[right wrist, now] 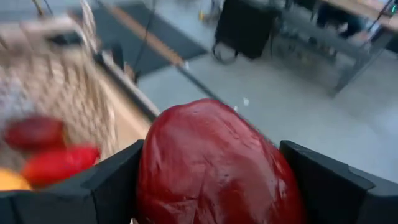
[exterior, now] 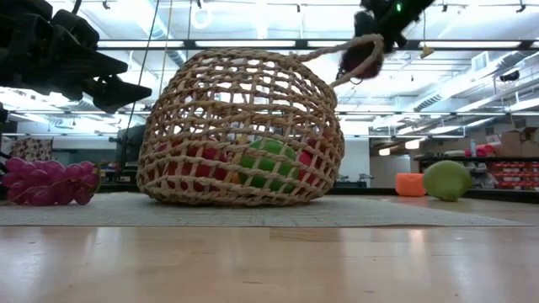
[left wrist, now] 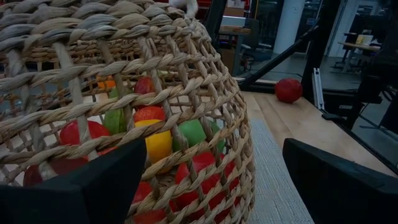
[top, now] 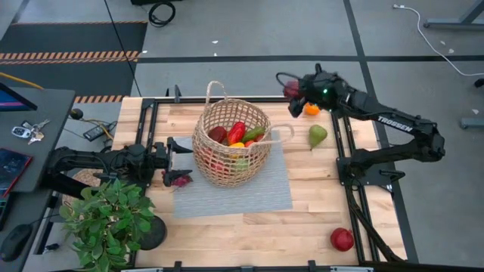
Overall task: Build produce basket
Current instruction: Put the red apple into the brown basket
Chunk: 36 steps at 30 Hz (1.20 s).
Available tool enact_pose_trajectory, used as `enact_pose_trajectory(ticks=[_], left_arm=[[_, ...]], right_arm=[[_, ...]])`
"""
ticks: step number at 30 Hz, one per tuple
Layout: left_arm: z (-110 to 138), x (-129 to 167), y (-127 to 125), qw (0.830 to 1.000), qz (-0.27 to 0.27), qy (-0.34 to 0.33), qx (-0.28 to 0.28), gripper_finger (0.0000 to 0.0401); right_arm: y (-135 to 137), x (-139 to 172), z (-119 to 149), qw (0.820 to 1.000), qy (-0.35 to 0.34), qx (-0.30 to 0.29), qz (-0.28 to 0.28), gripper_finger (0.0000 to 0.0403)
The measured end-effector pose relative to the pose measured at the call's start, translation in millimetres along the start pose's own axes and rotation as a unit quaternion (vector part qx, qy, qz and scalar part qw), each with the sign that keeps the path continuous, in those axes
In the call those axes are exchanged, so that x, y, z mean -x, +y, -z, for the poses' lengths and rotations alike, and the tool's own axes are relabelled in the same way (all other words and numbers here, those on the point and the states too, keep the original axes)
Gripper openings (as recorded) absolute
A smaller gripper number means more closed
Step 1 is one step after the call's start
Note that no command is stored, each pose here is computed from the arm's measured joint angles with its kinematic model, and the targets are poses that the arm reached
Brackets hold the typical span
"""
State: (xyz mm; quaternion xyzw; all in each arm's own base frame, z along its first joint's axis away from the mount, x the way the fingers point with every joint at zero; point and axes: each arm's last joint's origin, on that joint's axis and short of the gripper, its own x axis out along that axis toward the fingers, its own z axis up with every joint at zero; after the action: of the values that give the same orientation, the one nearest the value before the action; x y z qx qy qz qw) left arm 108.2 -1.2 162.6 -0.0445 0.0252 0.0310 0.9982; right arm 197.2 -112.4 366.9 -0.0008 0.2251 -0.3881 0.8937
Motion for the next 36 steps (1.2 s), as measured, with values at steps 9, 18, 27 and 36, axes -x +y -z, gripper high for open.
enact_pose_trajectory(ticks=[9,18,27,36], left_arm=[[0.0,0.0,0.0,1.000,0.000,0.000,0.000,0.0386],[0.0,0.0,0.0,1.000,0.000,0.000,0.000,0.0386],[0.0,0.0,0.0,1.000,0.000,0.000,0.000,0.0386],[0.0,0.0,0.0,1.000,0.000,0.000,0.000,0.0386]], right_arm=[[17.1,19.0,-44.3,0.956,-0.155,-0.125,-0.218,0.0358],[51.8,11.6,-61.0,0.894,-0.197,-0.252,-0.313,0.0361],[75.2,3.1,-67.7,0.887,-0.237,-0.252,-0.307,0.0362],[79.4,2.0,-75.7,0.886,-0.241,-0.246,-0.309,0.0362]])
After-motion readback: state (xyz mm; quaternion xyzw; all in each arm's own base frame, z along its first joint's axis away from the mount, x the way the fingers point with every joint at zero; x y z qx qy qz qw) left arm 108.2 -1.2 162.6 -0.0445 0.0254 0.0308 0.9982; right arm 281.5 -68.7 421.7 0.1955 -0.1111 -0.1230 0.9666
